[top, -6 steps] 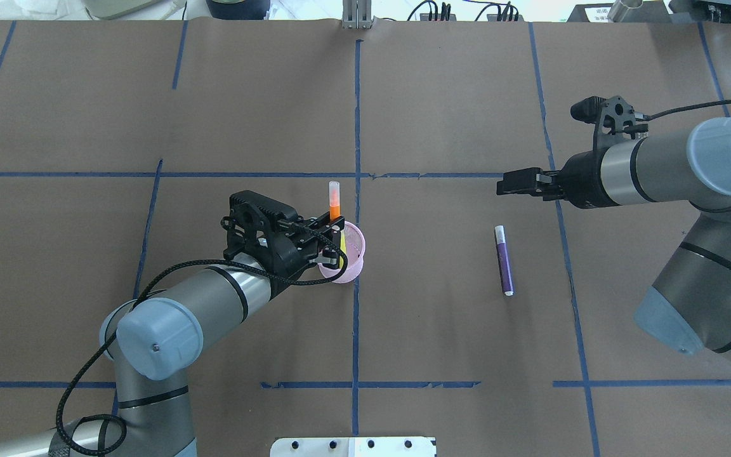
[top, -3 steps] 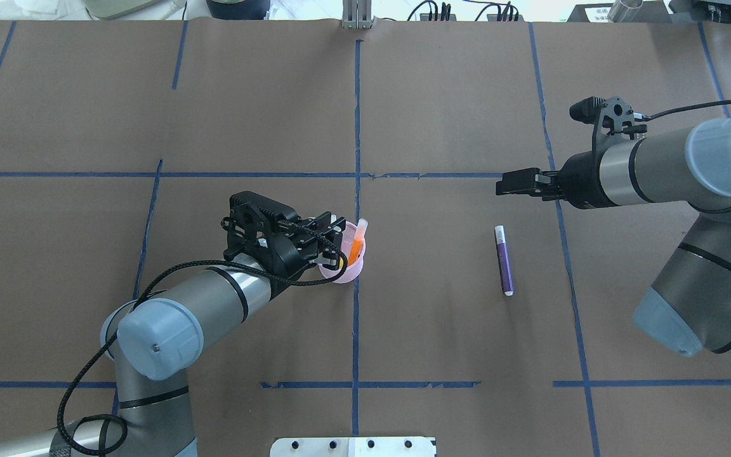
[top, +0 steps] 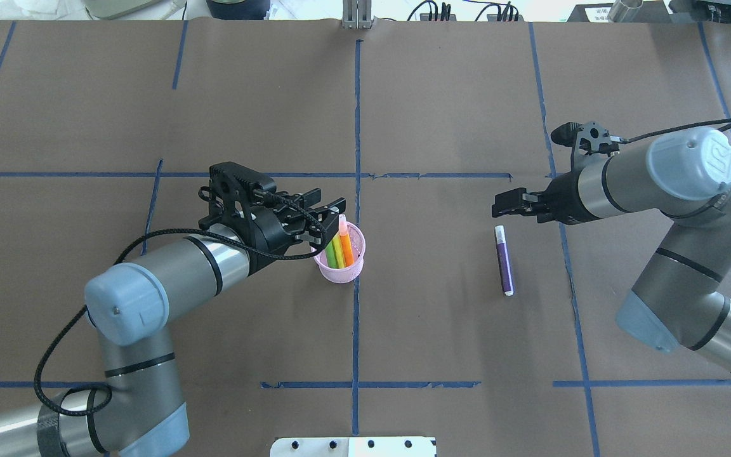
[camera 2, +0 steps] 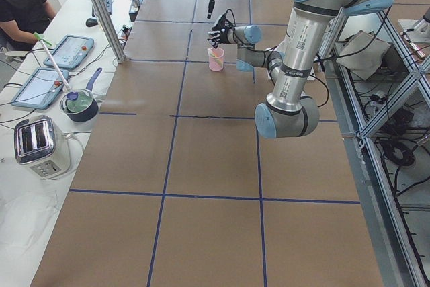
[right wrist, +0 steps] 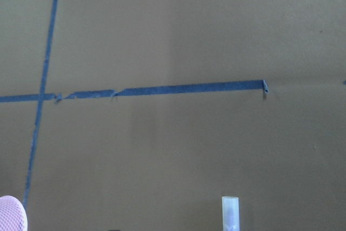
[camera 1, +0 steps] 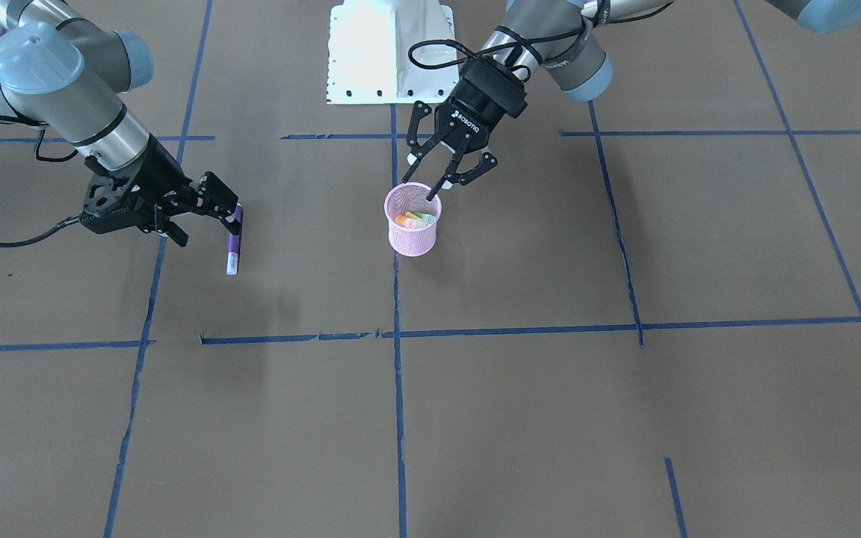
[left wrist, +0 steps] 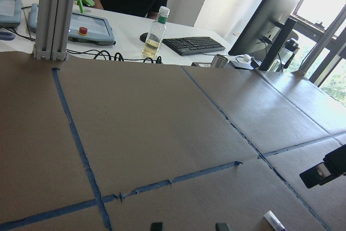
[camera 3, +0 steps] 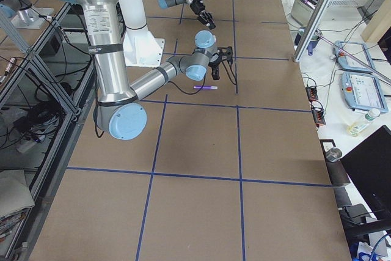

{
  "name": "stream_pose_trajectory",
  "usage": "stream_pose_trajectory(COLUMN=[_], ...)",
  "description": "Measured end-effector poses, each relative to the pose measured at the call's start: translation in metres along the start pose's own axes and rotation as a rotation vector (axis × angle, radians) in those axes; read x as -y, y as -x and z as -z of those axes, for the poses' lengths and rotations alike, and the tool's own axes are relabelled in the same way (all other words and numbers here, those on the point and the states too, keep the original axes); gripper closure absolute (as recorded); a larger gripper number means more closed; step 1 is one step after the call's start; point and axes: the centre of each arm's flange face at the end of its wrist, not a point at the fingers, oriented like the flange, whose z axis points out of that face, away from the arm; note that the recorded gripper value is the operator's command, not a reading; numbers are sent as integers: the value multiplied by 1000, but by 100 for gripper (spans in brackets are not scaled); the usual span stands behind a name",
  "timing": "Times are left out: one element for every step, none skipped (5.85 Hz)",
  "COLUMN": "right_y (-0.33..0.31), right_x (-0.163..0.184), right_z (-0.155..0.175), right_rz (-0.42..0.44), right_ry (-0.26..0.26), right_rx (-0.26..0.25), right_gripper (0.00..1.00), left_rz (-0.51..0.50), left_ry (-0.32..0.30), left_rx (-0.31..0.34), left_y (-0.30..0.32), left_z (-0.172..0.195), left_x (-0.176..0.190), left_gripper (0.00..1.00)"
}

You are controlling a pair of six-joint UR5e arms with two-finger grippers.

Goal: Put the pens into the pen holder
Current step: 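Drop the orange marker into the cup and raise the left gripper, then lower the right gripper onto the purple marker and grasp it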

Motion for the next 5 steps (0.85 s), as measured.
stream_pose_trajectory(right_y=[12,23,27,28,33], right_x=[5,6,-1,-6,-7], right_z=[-19,-34,-46,-54,-59], right_rz=[-31,-49,-41,-5,47], right_ry=[61,111,154,193,238], right_rx=[-55,-122,-180,-231,-288], right_gripper=[3,3,3,4,7], left_rz=[-16,-21,-17,-13,-5], left_ry=[87,192,259,294,312], left_rx=[22,56,93,113,122], left_y=[28,51,65,75,82], left_z=[-4,-6,-7,-6,-3], left_x=[9,18,25,26,26], left_gripper=[10,2,2,2,1])
